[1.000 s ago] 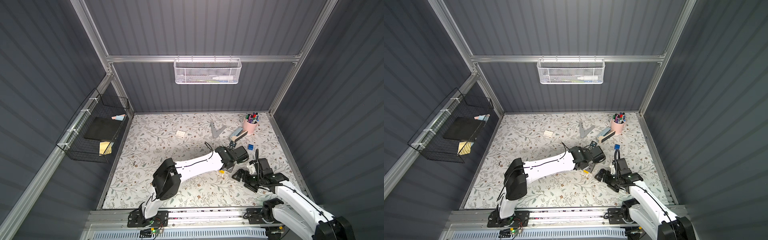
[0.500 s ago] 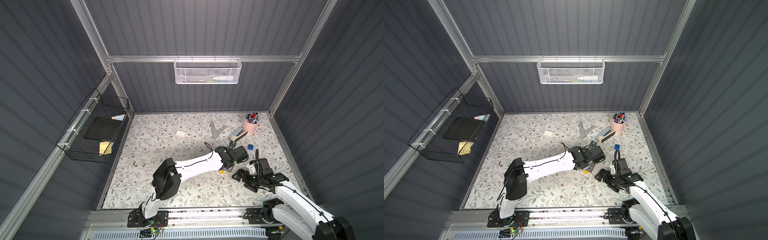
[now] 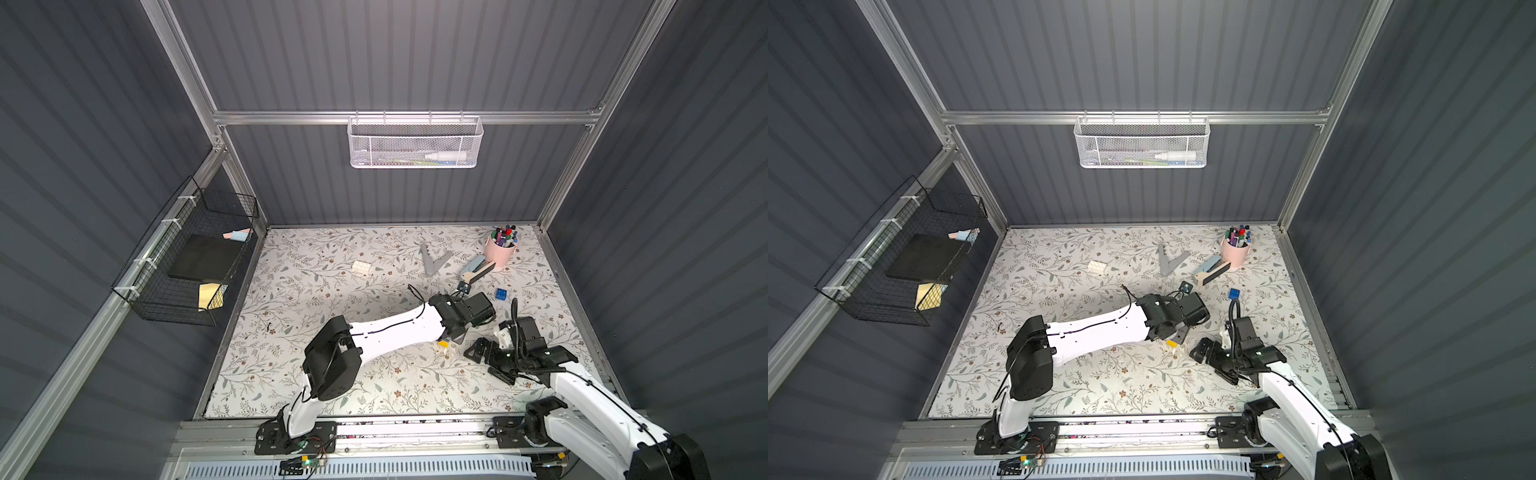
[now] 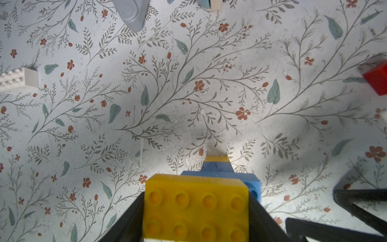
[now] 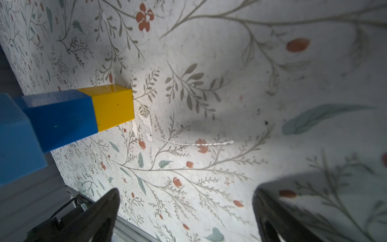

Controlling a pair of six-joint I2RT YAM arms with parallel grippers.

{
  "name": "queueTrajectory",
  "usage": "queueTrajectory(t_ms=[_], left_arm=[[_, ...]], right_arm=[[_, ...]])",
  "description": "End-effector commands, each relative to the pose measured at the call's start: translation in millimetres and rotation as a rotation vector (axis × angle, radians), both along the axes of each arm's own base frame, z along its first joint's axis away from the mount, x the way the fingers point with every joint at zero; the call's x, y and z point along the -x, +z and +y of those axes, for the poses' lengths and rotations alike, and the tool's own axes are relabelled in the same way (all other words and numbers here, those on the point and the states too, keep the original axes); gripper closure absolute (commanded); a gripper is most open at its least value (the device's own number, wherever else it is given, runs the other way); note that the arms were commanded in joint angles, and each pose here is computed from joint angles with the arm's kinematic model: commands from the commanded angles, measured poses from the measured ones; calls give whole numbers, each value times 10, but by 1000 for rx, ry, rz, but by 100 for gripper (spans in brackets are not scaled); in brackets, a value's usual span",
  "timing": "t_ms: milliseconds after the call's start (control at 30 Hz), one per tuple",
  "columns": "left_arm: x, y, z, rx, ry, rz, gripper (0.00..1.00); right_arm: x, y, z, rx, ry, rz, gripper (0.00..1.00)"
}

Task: Assemble a spoon with lego
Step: Assemble the lego brick with the lego brick.

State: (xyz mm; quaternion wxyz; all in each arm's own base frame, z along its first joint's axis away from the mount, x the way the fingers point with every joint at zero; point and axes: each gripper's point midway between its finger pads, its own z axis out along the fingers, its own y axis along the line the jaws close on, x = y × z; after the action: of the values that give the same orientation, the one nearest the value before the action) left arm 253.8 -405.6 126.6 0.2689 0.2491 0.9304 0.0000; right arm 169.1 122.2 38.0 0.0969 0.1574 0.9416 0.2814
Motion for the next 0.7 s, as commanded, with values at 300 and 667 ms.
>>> queueTrajectory(t_ms=[300,667], left_arm=[[148,-323,268,-63,-2,94,35],[197,-395,329,-39,20,109,36]], right_arm=[[84,-75,-54,23,-17,33,1],[80,-67,-55,22,-19,27,1]])
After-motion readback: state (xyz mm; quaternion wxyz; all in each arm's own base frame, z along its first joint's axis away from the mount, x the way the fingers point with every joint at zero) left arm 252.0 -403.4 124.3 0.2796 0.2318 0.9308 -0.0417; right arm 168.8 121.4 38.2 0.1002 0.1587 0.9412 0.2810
